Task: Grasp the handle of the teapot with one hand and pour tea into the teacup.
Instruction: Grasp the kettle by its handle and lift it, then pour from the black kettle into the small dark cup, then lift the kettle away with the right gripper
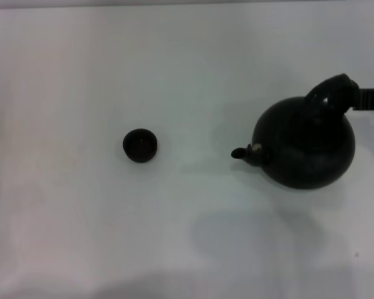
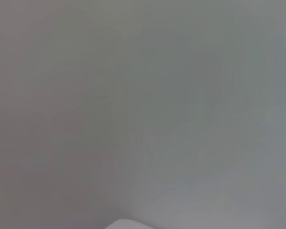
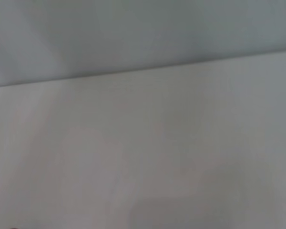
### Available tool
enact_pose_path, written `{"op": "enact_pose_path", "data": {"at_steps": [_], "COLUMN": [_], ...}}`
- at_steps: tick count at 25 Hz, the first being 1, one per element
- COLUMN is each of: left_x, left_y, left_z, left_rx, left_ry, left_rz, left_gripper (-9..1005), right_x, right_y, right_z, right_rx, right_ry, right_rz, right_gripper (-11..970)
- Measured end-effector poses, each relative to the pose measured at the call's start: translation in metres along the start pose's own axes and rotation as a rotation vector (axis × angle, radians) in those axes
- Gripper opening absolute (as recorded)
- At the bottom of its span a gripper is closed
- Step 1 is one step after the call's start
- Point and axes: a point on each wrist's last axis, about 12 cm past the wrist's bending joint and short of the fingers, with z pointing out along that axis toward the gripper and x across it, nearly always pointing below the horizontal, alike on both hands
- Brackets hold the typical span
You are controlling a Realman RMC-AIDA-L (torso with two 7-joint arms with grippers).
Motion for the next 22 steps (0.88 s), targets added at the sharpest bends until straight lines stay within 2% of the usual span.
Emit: {"op": "enact_pose_path", "data": {"at_steps": [6, 9, 13, 22], "left_x": [0.0, 0.0, 0.001, 0.002], "left_y": [-0.001, -0.002, -0.005, -0.011], "left_z": [0.0, 0.0, 0.002, 0.004], "left_rx": [0.002, 0.01, 0.028, 0.048], "left_ry": [0.001, 0.003, 0.007, 0.012], "left_rz": [0.0, 0.002, 0.006, 0.0], "left_gripper": [861, 861, 861, 861], "right_x": [-0.021, -0.035, -0.052, -0.06], "right_y": [0.019, 0.036, 0.049, 0.066], "right_z": [0.006, 0.015, 0.03, 0.059], "right_rx": [-0.034, -0.063, -0.078, -0.035], "right_ry": [-0.045, -0.073, -0.079, -0.141], "right_rz": [-0.112, -0.185, -0.241, -0.355], "right_gripper": [236, 235, 236, 233]}}
